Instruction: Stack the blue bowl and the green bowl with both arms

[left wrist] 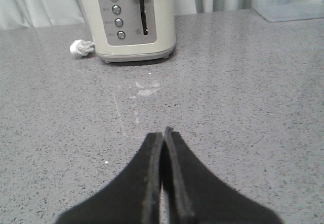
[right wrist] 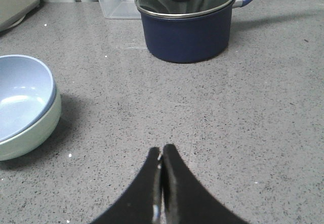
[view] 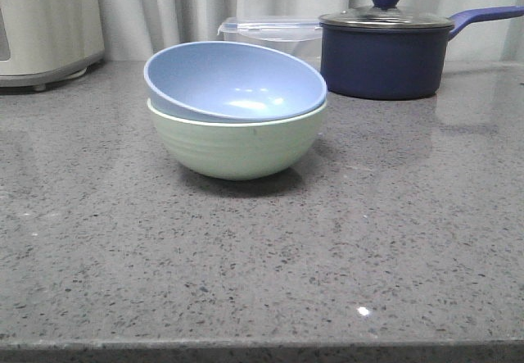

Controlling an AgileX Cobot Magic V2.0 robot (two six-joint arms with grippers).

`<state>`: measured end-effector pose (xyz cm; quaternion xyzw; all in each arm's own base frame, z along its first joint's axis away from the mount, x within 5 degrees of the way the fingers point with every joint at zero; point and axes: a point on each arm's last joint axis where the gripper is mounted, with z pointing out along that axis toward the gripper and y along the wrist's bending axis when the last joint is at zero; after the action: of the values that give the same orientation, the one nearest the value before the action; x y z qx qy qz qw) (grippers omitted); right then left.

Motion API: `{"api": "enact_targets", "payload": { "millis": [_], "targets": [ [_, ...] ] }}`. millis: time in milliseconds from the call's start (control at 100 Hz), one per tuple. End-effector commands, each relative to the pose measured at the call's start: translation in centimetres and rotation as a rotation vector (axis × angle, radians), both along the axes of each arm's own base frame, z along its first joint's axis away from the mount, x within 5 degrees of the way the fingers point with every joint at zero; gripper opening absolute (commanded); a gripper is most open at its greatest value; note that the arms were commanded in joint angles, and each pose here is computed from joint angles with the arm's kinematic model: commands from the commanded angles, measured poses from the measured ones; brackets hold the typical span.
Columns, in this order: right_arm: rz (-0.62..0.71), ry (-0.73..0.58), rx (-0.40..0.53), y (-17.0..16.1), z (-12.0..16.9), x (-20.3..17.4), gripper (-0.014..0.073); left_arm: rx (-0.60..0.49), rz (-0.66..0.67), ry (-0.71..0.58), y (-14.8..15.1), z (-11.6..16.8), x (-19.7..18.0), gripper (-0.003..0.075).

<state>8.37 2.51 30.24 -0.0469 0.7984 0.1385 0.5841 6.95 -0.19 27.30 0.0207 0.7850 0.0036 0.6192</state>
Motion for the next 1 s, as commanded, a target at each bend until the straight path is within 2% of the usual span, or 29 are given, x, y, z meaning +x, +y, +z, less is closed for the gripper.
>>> {"api": "enact_targets", "payload": {
  "millis": [0,180,440,500,990],
  "targets": [
    [-0.010,-0.092,0.014,-0.1,1.4,0.2,-0.0063,0.009,0.013,-0.163,0.1,0.2,-0.3,-0.0020],
    [-0.010,-0.092,0.014,-0.1,1.4,0.2,-0.0063,0.009,0.021,-0.261,0.2,-3.2,-1.1,-0.0020],
    [-0.010,-0.092,0.014,-0.1,1.4,0.2,-0.0063,0.007,0.023,-0.255,0.2,-7.9,-1.4,-0.0020],
    [-0.010,-0.090,0.013,-0.1,1.4,0.2,-0.0063,0.007,0.021,-0.219,0.2,-8.1,-1.4,-0.0020],
    [-0.010,-0.092,0.014,-0.1,1.4,0.2,-0.0063,0.006,0.022,-0.240,0.2,-7.9,-1.4,-0.0020]
  ]
}}
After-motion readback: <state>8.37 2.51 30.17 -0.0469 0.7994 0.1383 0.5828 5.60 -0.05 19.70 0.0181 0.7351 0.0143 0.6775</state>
